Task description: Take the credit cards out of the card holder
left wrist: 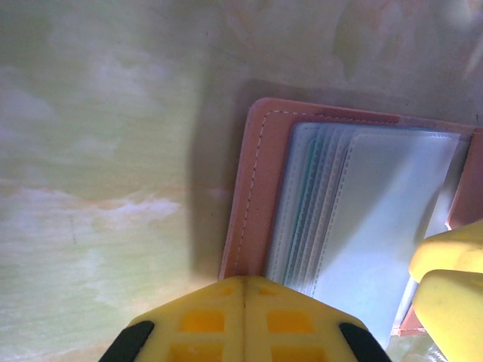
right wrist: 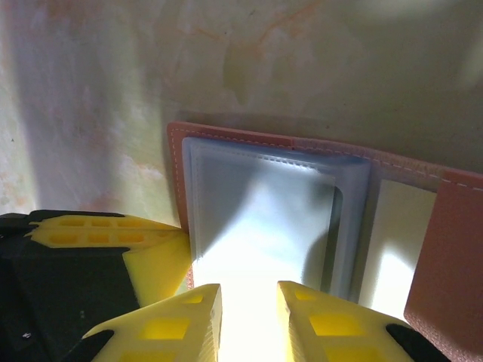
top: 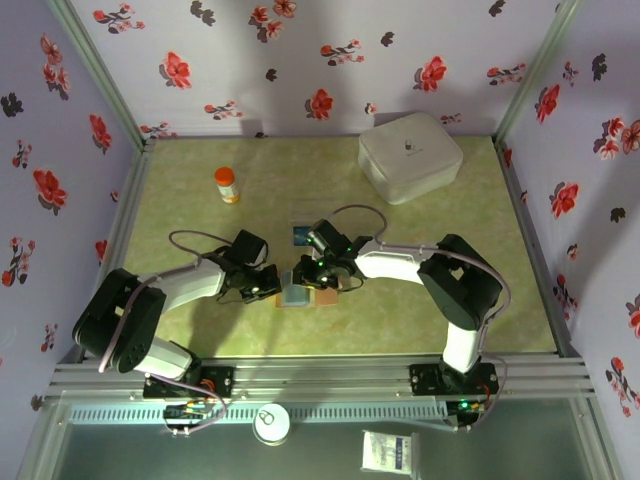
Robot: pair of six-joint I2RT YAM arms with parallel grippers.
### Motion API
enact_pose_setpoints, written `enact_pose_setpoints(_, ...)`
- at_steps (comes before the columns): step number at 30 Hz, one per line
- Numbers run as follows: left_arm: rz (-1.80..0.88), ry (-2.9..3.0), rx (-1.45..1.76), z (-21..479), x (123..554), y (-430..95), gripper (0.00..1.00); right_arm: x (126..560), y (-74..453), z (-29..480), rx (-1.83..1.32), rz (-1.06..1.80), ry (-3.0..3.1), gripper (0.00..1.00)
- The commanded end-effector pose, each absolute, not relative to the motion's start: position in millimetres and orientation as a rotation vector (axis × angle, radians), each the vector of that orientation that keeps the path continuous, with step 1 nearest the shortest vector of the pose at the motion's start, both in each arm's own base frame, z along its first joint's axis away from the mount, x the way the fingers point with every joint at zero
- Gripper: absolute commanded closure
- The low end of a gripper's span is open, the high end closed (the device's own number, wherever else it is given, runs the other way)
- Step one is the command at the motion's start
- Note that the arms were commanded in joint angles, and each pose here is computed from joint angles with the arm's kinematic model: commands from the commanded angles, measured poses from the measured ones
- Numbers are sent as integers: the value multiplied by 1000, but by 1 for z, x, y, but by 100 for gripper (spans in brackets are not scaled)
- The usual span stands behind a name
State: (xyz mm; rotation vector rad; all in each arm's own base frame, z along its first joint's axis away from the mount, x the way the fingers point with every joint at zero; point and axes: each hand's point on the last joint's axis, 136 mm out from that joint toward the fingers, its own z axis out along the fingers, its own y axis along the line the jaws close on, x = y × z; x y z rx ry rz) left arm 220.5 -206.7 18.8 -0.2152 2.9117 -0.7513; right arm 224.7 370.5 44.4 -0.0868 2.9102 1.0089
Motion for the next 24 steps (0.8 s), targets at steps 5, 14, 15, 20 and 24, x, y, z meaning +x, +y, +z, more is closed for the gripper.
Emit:
enact_pose_setpoints(5, -689, 2923, -188, 15, 218, -200, 100, 220, 362, 37, -83, 924, 2949, 75)
enact_pose_setpoints(14, -685, 2917, -191, 17, 218, -199, 100, 222, 352, 40, -76, 875, 2934, 76)
enact_pose_setpoints(15, -681, 2921, -191, 15, 216, -198, 100, 222, 351, 40, -76, 873, 2935, 77)
enact_pose_setpoints(20, -680, 2919, -188, 17, 217, -198, 100, 222, 348, 39, -72, 869, 2935, 78)
enact_pose_setpoints(24, -680, 2917, -190, 19, 218, -199, 100, 223, 345, 40, -67, 865, 2930, 79)
